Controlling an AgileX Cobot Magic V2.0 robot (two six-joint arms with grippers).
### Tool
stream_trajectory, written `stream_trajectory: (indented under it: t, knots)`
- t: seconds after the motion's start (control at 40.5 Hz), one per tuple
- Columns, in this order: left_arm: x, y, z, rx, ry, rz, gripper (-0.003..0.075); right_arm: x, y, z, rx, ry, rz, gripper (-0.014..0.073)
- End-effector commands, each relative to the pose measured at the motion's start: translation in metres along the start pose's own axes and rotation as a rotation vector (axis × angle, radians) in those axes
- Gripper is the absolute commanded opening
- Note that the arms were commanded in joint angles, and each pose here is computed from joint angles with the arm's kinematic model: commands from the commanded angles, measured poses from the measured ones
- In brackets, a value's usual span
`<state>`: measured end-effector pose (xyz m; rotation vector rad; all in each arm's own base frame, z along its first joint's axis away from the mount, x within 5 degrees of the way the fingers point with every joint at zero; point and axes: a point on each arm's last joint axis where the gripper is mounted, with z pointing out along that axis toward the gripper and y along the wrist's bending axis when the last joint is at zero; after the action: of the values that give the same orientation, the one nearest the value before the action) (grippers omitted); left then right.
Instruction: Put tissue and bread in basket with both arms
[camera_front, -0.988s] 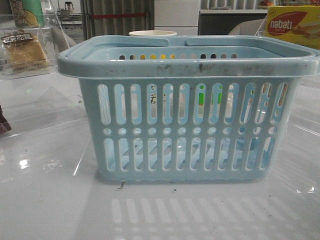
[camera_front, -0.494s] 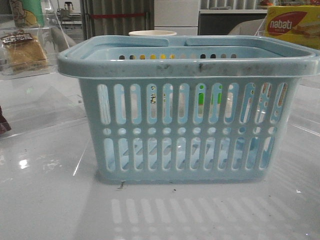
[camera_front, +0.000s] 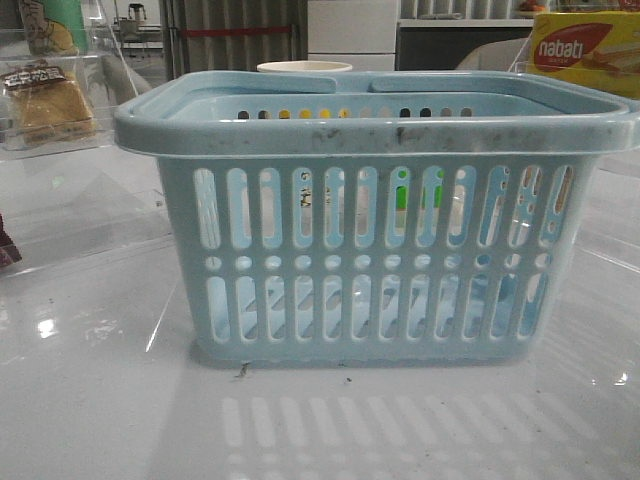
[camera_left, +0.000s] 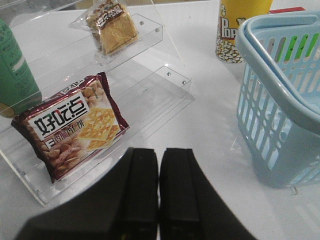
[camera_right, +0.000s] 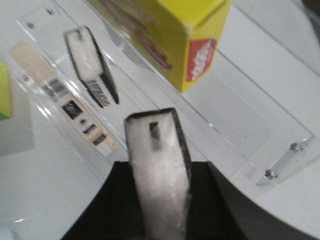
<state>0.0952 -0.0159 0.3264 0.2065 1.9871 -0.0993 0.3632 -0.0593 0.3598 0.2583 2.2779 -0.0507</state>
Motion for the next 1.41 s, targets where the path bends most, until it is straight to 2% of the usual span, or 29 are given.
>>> stream_trajectory:
  t: [0.0,0.148,0.272,0.444,0.642,0.716,0.889,0.963,1.185,1.383]
  knots:
    - [-0.015,0.001,-0.003,-0.010,-0.099,-0.015,0.0128,-0.025,0.022,-0.067,-0.062,-0.223,-0.069,0.0216]
    - [-0.015,0.001,-0.003,-0.010,-0.099,-0.015,0.0128,-0.020,0.068,-0.110,-0.197,-0.303,-0.207,0.0216]
    - [-0.015,0.001,-0.003,-0.010,-0.099,-0.015,0.0128,-0.008,0.106,-0.121,-0.307,-0.279,-0.280,0.0216]
    - [-0.015,0.001,-0.003,-0.010,-0.099,-0.015,0.0128,0.019,0.156,-0.113,-0.436,-0.142,-0.378,0.0216]
    - [-0.015,0.001,-0.003,-0.010,-0.099,-0.015,0.0128,0.042,0.190,-0.078,-0.476,0.003,-0.435,0.0226]
    - [-0.015,0.001,-0.003,-0.010,-0.099,-0.015,0.0128,0.048,0.196,-0.063,-0.479,0.057,-0.432,0.0275]
    - [-0.015,0.001,-0.003,-0.010,-0.099,-0.015,0.0128,0.064,0.207,-0.027,-0.455,0.160,-0.452,0.0514]
    - [-0.015,0.001,-0.003,-0.010,-0.099,-0.015,0.0128,0.067,0.209,-0.018,-0.448,0.178,-0.457,0.0573]
    - [-0.015,0.001,-0.003,-0.010,-0.100,-0.016,0.0133,0.061,0.205,-0.032,-0.457,0.137,-0.463,0.0582]
    - [-0.015,0.001,-0.003,-0.010,-0.100,-0.016,0.0133,0.050,0.191,-0.086,-0.499,0.006,-0.515,0.0582]
